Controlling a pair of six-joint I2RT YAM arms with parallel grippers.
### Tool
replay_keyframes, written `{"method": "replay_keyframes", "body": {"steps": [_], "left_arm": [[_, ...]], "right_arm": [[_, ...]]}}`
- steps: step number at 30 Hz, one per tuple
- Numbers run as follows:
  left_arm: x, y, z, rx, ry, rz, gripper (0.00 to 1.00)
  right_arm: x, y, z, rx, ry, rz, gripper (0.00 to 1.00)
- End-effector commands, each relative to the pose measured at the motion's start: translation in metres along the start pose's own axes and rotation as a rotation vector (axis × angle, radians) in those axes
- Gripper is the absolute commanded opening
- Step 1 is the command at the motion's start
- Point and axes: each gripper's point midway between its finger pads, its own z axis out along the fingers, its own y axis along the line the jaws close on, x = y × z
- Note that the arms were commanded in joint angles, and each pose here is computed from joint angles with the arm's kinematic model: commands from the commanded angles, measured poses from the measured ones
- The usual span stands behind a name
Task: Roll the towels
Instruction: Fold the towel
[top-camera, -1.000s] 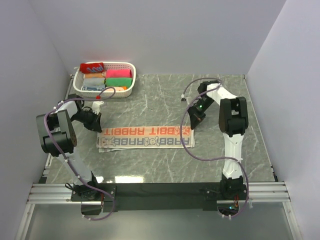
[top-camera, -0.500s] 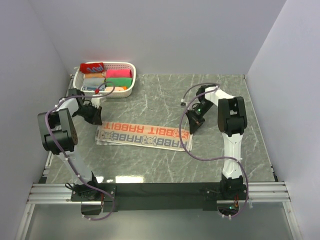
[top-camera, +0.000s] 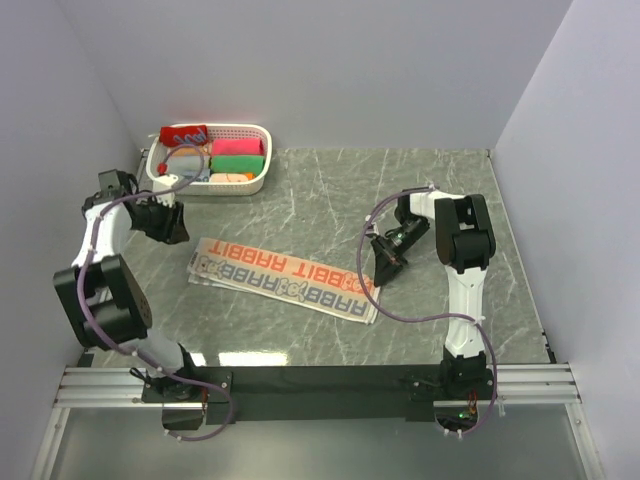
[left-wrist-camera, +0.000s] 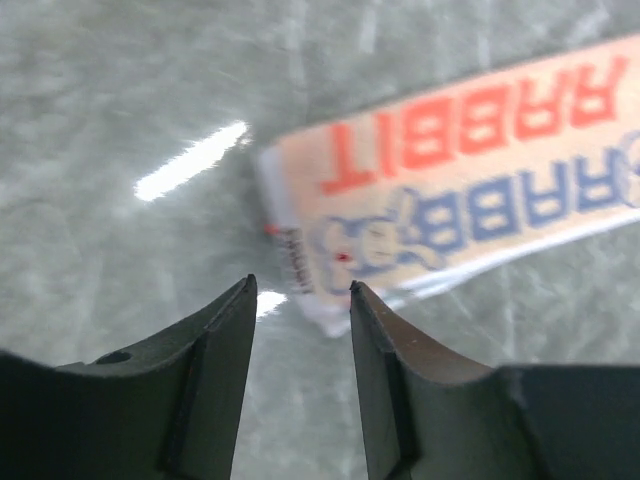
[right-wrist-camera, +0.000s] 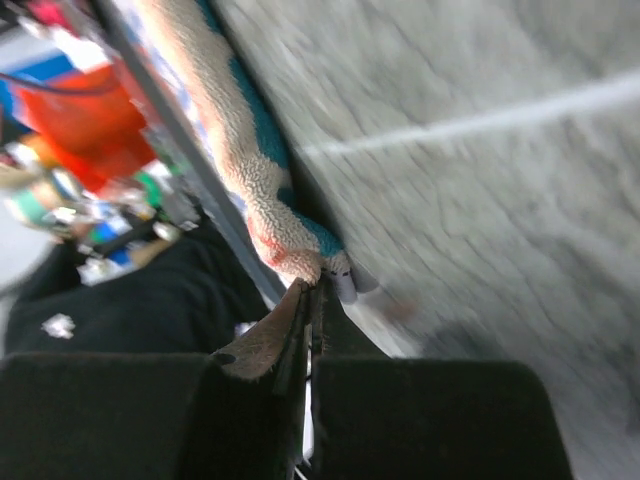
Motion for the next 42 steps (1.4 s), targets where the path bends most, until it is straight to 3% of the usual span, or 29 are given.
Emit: {"method": "replay_keyframes", "body": {"steps": [1, 11, 13, 18, 23, 31, 42], "left_arm": [[0.029, -0.037, 0.009, 0.07, 0.091, -0.045, 0.48], [0.054, -0.037, 0.041, 0.076, 0.181, -0.3, 0.24], [0.059, -0.031, 0.047, 0.057, 0.191, -0.312, 0.23], [0.059, -0.035, 0.043, 0.118, 0.173, -0.39, 0.38], [0.06, -0.049, 0.021, 0.174, 0.147, -0.327, 0.5], [0.085, -0.046, 0.03, 0.124, 0.19, -0.355, 0.56], [0.1, -0.029, 0.042, 0.069, 0.249, -0.383, 0.57]], "right_arm": [[-0.012, 0.02, 0.004, -0.123, -0.083, 0.071, 0.0], [-0.014, 0.007, 0.019, -0.083, -0.147, 0.125, 0.0], [-0.011, 0.002, 0.022, -0.062, -0.144, 0.141, 0.0], [-0.007, -0.005, 0.02, 0.006, -0.162, 0.147, 0.0], [-0.009, -0.002, 0.018, 0.007, -0.177, 0.138, 0.0], [-0.009, -0.001, 0.017, 0.004, -0.174, 0.136, 0.0], [-0.009, -0.002, 0.017, 0.006, -0.17, 0.143, 0.0]]}}
